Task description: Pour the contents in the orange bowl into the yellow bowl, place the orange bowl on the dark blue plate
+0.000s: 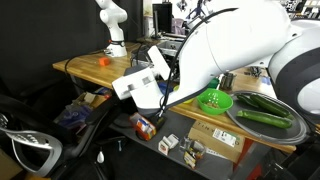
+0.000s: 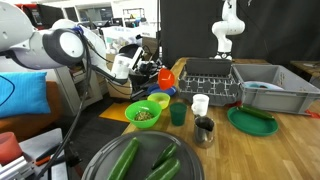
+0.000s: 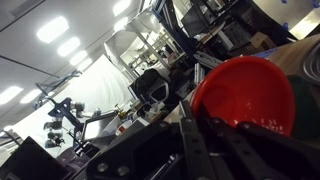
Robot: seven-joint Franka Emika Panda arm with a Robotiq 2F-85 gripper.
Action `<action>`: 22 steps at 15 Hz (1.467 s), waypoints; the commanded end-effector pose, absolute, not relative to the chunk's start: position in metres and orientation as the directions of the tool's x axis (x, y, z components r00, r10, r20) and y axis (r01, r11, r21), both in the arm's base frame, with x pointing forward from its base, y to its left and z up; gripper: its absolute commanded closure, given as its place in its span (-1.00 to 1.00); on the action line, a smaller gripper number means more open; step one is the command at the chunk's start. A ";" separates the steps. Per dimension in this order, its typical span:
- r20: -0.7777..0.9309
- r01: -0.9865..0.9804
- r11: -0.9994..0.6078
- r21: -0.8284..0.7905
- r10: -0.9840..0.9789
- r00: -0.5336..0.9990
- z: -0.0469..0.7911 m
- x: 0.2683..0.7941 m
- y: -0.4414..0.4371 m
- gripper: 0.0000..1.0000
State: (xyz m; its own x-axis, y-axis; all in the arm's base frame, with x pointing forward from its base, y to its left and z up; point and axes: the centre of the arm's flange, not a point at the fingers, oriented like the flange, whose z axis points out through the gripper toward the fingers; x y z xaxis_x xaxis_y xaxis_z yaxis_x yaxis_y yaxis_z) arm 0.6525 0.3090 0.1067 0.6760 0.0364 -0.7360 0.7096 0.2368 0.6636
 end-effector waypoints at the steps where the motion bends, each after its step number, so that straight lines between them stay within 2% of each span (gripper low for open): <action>1: -0.735 0.703 0.293 0.648 -0.003 0.678 0.074 0.708 0.348 0.96; 12: -0.715 0.666 0.380 0.642 -0.019 0.699 0.071 0.706 0.353 0.96; 22: -0.700 0.664 0.358 0.656 -0.040 0.713 0.075 0.710 0.345 0.96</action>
State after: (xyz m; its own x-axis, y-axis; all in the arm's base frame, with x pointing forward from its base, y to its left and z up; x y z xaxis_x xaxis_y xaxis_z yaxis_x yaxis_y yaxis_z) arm 0.6529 0.3089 0.1077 0.7049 -0.0159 -0.7091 0.6657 0.3602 0.6536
